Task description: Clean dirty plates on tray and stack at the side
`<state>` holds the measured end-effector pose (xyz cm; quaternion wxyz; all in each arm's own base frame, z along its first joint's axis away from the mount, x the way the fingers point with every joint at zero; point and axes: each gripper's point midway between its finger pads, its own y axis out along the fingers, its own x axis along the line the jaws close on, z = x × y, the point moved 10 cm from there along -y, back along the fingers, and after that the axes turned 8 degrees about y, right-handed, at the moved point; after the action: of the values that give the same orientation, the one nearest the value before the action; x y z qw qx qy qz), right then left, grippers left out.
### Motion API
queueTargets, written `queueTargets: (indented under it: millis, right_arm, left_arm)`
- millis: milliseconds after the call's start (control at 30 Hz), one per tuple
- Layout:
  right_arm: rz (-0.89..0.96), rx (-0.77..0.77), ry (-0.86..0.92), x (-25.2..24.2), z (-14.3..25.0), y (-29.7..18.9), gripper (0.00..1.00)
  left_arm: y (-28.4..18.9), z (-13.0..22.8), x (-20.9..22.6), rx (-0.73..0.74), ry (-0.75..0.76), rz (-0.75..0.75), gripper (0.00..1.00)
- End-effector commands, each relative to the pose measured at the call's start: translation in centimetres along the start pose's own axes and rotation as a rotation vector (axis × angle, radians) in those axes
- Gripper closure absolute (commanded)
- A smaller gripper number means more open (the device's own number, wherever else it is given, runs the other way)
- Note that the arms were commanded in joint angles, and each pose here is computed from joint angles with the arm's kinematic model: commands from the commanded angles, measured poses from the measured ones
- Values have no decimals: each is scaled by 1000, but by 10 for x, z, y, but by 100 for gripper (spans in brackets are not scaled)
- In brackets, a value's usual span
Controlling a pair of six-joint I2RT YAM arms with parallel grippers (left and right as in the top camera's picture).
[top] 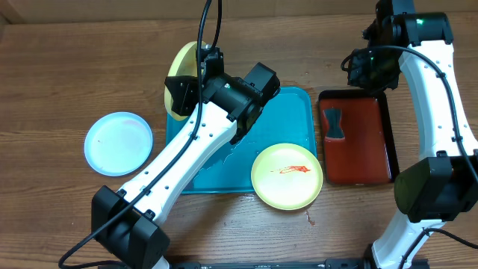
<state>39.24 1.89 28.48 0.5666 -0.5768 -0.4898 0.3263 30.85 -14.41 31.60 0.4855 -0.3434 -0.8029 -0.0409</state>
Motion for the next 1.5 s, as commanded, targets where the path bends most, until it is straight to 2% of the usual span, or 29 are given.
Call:
queueTargets:
  millis: [0,133,233,367,533,667,900,1100,1467]
  right_arm:
    - [5,-7,-3,-1,-1,-1,71]
    - [7,-2,-3,-1,0,-1,71]
    - [8,-1,-11,-2,0,0,71]
    - [44,-15,-37,-4,-4,4,71]
    - [63,13,-57,-4,-8,19,71]
    - [73,45,-76,-6,-8,33,71]
    - [95,118,-116,-17,2,66,71]
    - [100,142,-135,-25,11,102,71]
    - [97,150,-150,-30,29,147,74]
  left_arm:
    - [-4,-3,10,-16,-103,-2,96]
    - [0,0,5,45,-125,77,96]
    - [10,6,1,145,-136,178,96]
    - [36,14,-2,316,-113,356,96]
    - [68,21,2,448,-88,641,96]
    - [96,29,20,515,-160,836,96]
    - [154,63,70,587,-334,1066,96]
    - [190,95,101,658,-476,1067,96]
    - [217,122,116,716,-518,1010,96]
